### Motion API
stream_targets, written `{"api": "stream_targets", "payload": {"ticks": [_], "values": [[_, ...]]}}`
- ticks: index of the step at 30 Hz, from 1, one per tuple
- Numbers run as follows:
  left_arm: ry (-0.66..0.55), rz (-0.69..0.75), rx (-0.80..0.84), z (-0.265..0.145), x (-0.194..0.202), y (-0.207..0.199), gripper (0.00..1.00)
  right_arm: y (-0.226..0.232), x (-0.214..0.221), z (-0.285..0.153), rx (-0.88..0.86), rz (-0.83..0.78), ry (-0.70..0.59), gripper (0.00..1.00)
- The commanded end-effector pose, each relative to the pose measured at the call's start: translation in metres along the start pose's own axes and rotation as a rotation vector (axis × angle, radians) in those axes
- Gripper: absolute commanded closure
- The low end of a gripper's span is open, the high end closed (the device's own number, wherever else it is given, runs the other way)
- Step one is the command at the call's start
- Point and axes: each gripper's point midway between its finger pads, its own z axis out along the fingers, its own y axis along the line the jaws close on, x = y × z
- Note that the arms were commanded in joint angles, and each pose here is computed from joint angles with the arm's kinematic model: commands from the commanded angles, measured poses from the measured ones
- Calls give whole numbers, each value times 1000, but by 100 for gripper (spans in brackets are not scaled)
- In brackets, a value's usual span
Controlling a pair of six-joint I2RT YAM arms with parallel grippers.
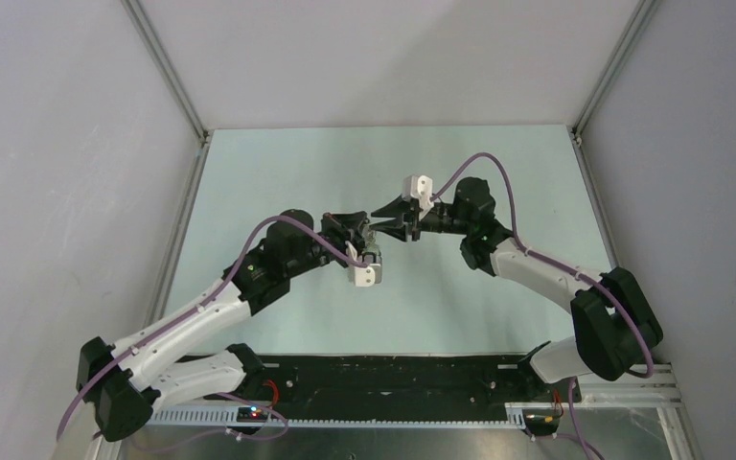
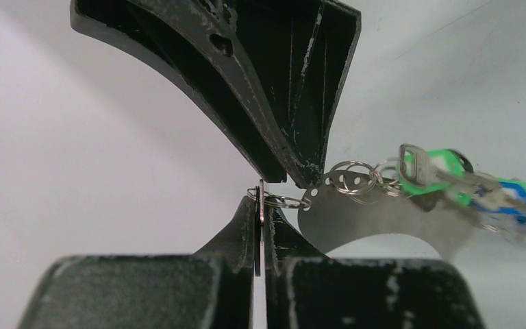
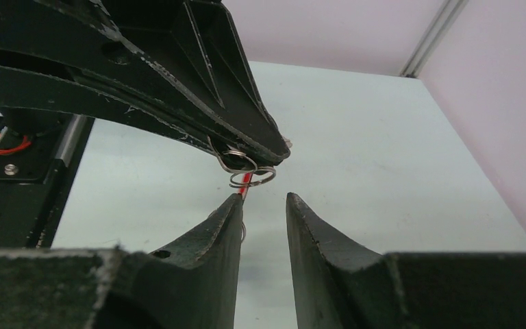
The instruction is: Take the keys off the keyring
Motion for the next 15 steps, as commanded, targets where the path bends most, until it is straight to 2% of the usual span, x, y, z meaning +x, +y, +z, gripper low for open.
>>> {"api": "stream_targets", "payload": {"ticks": [1, 15], "values": [[-90, 75, -127, -15, -30, 54, 100, 1, -42, -1, -59, -41, -104, 66], [-136, 101, -102, -10, -46, 56, 100, 5, -56, -5, -83, -13, -146, 64]]}}
